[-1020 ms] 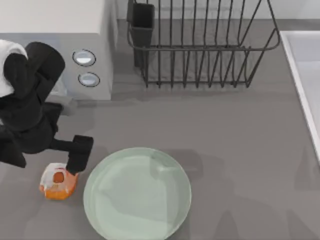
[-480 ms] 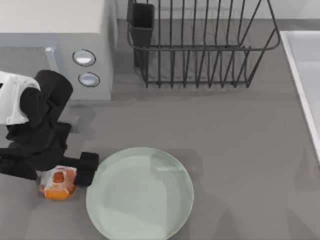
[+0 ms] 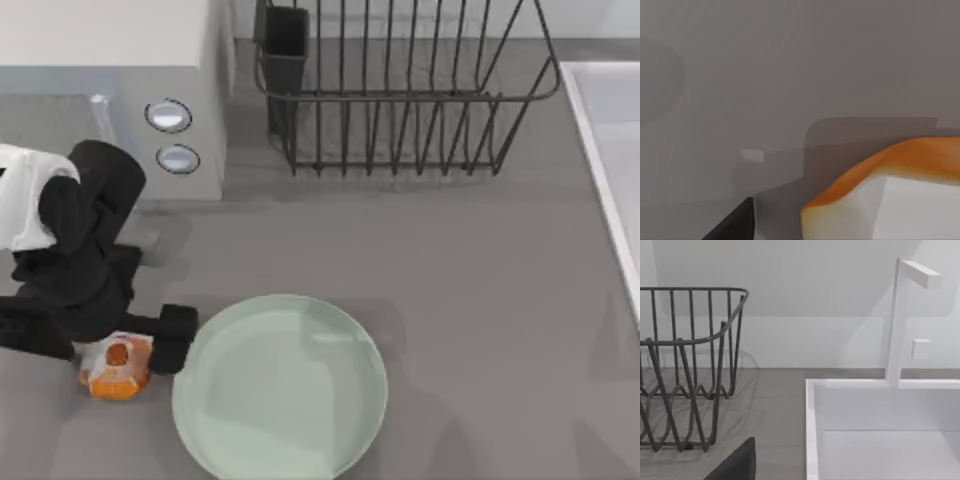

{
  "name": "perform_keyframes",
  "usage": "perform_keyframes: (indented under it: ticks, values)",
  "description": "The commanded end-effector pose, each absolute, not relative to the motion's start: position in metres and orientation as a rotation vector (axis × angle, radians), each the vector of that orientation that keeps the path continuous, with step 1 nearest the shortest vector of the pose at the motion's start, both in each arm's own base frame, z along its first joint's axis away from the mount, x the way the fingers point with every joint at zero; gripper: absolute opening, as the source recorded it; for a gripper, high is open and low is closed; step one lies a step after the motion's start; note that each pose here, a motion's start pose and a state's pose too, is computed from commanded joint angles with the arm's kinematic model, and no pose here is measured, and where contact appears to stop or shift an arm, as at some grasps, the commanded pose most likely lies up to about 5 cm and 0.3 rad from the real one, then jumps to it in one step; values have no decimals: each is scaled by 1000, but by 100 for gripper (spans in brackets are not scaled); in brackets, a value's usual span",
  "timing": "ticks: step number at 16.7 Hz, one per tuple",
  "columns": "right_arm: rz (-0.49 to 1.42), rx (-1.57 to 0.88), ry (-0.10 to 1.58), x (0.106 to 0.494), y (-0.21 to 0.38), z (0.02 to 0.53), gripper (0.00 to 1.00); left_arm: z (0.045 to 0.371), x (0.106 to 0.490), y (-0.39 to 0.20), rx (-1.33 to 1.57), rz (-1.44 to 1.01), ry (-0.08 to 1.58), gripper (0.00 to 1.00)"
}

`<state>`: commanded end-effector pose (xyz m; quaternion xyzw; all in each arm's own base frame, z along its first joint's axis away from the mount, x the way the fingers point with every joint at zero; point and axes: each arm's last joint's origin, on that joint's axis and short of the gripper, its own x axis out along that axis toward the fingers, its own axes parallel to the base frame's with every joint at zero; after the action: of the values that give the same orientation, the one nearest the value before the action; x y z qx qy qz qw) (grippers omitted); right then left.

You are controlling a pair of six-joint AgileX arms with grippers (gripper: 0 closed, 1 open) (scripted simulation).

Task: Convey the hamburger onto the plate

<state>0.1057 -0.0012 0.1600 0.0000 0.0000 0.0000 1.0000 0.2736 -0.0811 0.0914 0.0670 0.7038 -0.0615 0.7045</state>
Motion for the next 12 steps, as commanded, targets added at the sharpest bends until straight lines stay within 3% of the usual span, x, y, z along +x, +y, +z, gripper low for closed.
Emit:
perform_keyframes:
  ticks: [10,12]
  values:
    - [0,0,0,106,-1,160,100,91,274,-81,149,-137,1565,2]
    - [0,0,0,106,-1,160,100,91,274,-81,149,-137,1565,0]
